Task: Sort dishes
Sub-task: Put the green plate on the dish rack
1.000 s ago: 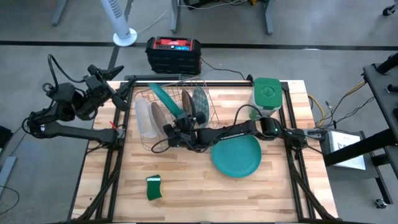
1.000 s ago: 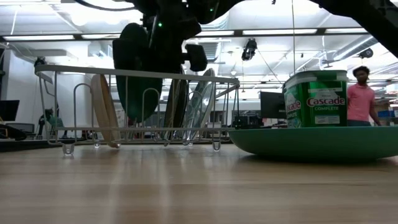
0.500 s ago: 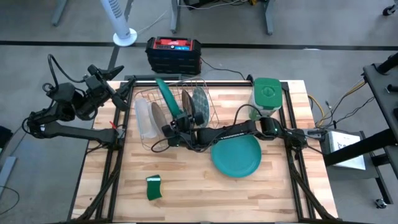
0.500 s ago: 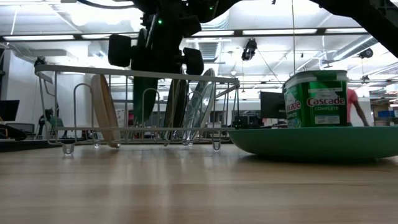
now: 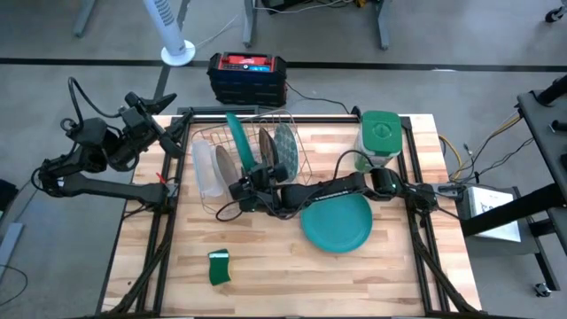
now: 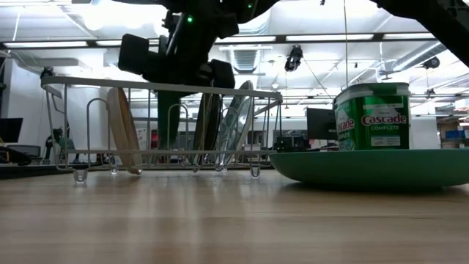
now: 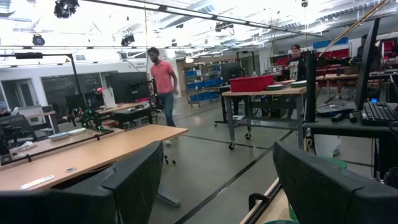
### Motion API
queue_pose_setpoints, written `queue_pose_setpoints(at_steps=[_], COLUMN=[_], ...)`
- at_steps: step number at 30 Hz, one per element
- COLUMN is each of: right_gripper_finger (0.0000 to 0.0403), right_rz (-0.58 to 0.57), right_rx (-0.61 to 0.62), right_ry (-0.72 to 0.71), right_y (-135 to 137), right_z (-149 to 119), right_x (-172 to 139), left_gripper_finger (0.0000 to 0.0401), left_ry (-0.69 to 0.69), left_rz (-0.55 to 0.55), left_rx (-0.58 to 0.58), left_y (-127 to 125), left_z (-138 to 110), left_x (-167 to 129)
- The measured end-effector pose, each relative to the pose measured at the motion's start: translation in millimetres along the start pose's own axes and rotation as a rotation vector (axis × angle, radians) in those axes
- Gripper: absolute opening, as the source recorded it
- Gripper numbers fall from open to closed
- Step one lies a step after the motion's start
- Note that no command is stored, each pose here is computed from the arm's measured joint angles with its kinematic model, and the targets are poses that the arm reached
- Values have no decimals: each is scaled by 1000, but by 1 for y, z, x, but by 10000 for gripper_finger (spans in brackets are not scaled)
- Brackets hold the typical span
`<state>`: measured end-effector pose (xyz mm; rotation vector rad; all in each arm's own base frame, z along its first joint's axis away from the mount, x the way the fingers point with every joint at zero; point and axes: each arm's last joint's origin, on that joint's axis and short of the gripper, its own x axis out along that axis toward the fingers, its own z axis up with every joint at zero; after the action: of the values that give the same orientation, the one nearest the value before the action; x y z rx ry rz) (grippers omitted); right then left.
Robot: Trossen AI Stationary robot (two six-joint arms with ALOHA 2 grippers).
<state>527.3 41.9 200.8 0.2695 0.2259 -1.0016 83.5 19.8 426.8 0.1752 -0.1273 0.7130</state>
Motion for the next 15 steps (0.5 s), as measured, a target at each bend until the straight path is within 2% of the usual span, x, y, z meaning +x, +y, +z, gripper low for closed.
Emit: queue_pose_setpoints(at_steps=[9, 15], right_gripper_finger=[244, 244], right_rz=[50, 79], right_rx=[59, 105], right_ry=[135, 233], right_y=[-5, -10], right_z=[-1, 5], right_x=[-4, -10], left_gripper_finger=[292, 292], left_ry=[0, 0], left_rz=[0, 0], left_rx=[0, 0], left_y=[0, 0], left_z=[0, 0], left_x=[0, 0])
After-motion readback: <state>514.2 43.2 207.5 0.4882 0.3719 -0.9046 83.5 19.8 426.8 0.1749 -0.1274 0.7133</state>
